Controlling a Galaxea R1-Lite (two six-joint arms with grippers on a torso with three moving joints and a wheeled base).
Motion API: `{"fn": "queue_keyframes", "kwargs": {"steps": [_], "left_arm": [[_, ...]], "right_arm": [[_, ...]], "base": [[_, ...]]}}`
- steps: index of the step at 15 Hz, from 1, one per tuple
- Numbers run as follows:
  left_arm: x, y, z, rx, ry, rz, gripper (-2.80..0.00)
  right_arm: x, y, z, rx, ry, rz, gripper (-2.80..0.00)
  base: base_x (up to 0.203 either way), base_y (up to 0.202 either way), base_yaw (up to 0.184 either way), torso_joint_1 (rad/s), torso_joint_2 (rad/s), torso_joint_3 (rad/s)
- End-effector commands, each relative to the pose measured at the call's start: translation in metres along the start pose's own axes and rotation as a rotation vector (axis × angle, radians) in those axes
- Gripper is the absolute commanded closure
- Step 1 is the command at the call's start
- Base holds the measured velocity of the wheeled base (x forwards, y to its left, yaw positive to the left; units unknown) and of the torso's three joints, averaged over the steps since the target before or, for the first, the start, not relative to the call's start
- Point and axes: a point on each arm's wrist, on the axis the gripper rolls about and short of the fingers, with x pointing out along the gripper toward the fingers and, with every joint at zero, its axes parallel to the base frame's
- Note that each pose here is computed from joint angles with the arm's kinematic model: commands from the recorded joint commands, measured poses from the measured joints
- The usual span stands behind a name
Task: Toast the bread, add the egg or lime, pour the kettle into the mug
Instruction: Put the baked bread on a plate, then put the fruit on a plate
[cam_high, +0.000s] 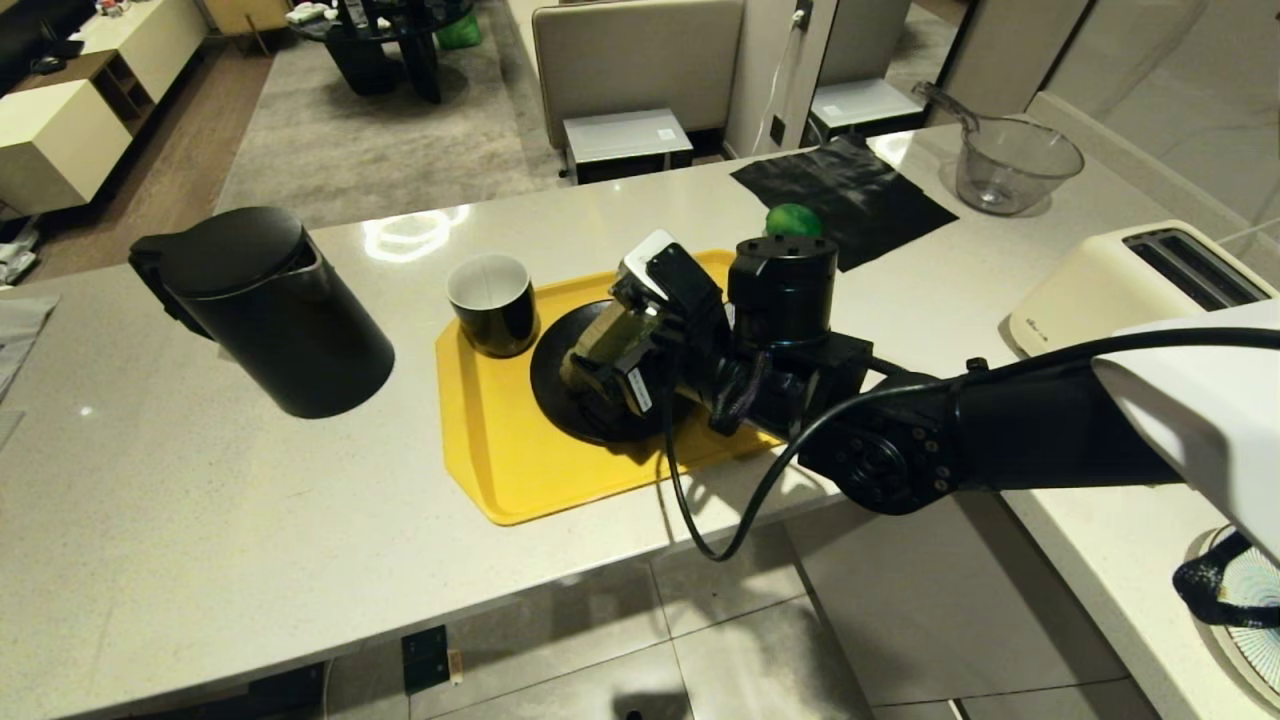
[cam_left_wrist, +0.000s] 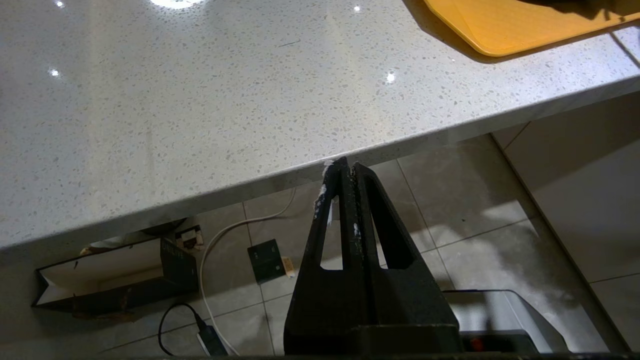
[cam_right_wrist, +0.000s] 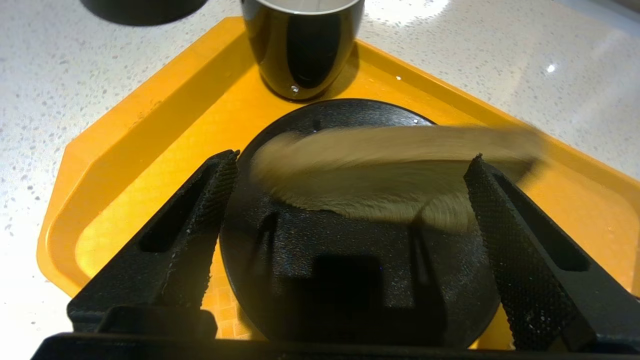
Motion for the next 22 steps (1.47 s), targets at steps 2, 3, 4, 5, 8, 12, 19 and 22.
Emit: {"fn": "queue_keyframes", "kwargs": {"steps": [2, 3, 4, 5, 8, 12, 19, 22], "left_arm": [[0.0, 0.0, 0.0, 0.0, -0.001, 0.001, 0.0], [0.0, 0.0, 0.0, 0.0, -0.001, 0.001, 0.0], [0.0, 0.0, 0.0, 0.0, -0.001, 0.001, 0.0], [0.0, 0.0, 0.0, 0.0, -0.001, 0.001, 0.0], [0.0, 0.0, 0.0, 0.0, -0.001, 0.001, 0.0], [0.0, 0.0, 0.0, 0.0, -0.001, 0.001, 0.0], [0.0, 0.0, 0.0, 0.0, -0.001, 0.001, 0.0], [0.0, 0.0, 0.0, 0.0, -0.001, 0.001, 0.0]], "right_arm": [[0.002, 0.003, -0.004, -0.036, 0.005, 0.006, -2.8], [0.002, 0.003, -0.003, -0.036, 0.004, 0.005, -2.8], [0.001, 0.001, -0.003, -0.036, -0.002, 0.0, -2.8], [0.0, 0.0, -0.002, -0.036, -0.013, -0.007, -2.8], [-0.007, -0.006, -0.004, -0.036, -0.013, -0.022, -2.8], [-0.017, -0.013, 0.002, -0.017, -0.019, -0.034, -2.8], [-0.051, -0.04, 0.042, 0.068, -0.117, -0.101, 0.0], [-0.068, -0.053, 0.061, 0.066, -0.167, -0.14, 0.0]], "base": [[0.0, 0.0, 0.0, 0.0, 0.0, 0.0], [0.0, 0.0, 0.0, 0.0, 0.0, 0.0], [0.0, 0.0, 0.0, 0.0, 0.0, 0.0], [0.0, 0.0, 0.0, 0.0, 0.0, 0.0], [0.0, 0.0, 0.0, 0.0, 0.0, 0.0], [0.0, 0.0, 0.0, 0.0, 0.0, 0.0], [0.0, 0.0, 0.0, 0.0, 0.0, 0.0], [0.0, 0.0, 0.0, 0.0, 0.0, 0.0]]}}
